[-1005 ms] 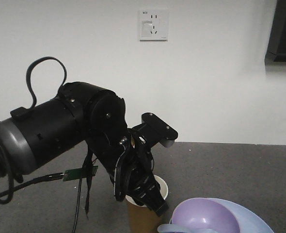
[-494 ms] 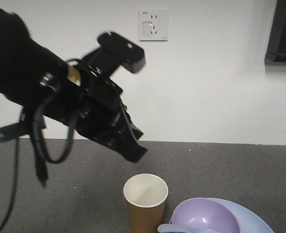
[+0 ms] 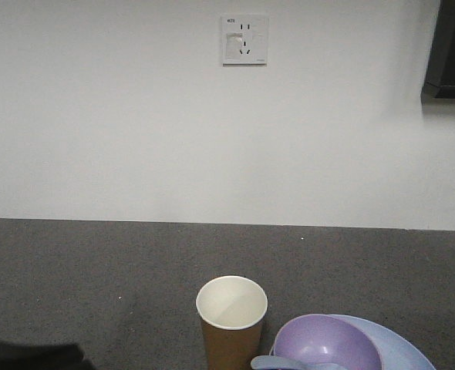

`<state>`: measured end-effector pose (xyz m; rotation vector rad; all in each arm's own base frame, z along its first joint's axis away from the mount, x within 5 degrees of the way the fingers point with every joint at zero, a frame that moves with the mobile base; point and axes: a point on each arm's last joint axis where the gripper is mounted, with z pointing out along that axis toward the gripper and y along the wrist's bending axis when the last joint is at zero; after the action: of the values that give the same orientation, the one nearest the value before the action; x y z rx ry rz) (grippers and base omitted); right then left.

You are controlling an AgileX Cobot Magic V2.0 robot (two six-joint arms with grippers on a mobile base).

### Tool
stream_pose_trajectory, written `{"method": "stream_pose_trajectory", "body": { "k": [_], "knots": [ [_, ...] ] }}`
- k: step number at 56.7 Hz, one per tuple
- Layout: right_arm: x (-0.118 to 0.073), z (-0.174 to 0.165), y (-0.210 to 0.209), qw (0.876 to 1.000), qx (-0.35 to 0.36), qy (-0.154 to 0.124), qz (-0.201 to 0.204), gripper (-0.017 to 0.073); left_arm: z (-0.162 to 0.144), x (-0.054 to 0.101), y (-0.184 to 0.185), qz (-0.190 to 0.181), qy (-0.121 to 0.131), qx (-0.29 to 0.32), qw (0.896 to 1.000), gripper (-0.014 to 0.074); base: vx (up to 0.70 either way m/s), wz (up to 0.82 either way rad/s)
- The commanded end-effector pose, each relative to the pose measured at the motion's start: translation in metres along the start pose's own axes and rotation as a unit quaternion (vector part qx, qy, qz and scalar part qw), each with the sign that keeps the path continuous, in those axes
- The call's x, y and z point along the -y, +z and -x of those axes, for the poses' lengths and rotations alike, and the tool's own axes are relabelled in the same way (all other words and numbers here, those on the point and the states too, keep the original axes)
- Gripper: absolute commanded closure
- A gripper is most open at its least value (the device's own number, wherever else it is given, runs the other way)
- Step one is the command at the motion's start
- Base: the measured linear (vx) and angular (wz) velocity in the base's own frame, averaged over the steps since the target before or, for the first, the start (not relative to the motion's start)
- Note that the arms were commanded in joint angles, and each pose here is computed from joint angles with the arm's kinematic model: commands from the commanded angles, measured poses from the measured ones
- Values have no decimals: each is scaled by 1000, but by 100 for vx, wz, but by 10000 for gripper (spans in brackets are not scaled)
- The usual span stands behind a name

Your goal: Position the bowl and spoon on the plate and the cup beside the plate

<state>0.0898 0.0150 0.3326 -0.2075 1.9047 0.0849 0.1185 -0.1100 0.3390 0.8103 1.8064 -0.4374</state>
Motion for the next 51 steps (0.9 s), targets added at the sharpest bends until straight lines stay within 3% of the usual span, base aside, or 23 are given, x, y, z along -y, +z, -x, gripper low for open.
{"method": "stream_pose_trajectory", "body": {
  "k": [1,16,51],
  "knots": [
    [1,22,-5,996,86,-10,-5,568,-6,0,-14,8,-37,91,995,597,0,0],
    [-1,25,-6,994,106,-27,2,568,-9,0,-26,16,-27,157,987,597,0,0],
    [-3,20,-5,997,77,-28,14,568,-10,0,-26,14,-31,153,988,594,0,0]
  ]
}}
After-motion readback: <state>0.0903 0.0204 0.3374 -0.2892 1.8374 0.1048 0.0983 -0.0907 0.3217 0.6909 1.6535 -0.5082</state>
